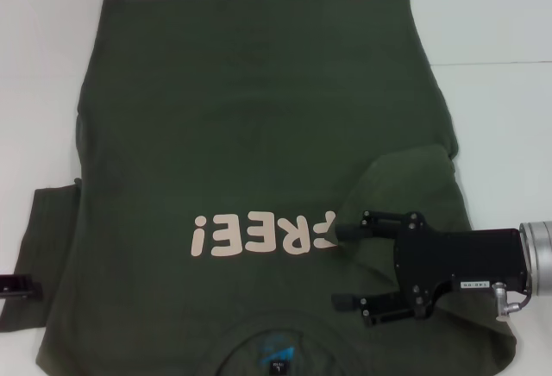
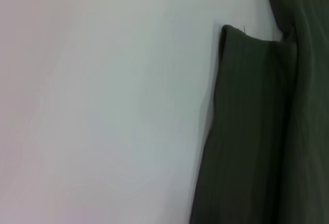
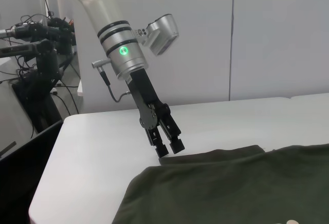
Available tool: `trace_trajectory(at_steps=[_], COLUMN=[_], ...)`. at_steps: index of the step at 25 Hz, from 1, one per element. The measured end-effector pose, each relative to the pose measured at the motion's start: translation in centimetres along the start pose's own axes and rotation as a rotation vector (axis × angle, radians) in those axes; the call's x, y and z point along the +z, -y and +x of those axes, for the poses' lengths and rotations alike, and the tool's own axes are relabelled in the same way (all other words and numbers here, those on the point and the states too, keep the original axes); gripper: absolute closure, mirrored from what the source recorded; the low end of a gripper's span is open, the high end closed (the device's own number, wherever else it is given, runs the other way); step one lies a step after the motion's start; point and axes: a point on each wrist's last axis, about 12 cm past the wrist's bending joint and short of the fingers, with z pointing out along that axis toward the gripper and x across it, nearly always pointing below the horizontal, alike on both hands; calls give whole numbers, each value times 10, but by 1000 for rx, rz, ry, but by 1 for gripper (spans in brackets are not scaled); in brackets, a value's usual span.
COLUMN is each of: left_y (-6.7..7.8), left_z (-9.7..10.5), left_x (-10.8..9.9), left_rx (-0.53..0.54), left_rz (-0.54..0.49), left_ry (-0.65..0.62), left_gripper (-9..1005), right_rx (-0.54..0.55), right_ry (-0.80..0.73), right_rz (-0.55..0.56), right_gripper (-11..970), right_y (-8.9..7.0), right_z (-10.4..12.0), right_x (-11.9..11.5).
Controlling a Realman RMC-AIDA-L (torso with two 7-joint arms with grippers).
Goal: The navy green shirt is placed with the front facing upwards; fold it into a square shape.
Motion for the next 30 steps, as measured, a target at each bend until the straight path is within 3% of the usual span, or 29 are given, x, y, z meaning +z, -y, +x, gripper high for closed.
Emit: trace_trajectory(at_steps=[30], left_y=[11], left_z=[-6], left_x=[5], left_rx=[28], left_rz=[18], left_ry=[-20], left_gripper=[66], right_rx=[4], right_ry=[-11], right_rz=[19], right_gripper=[54], right_y=[2], right_z=[2], right_x=[0])
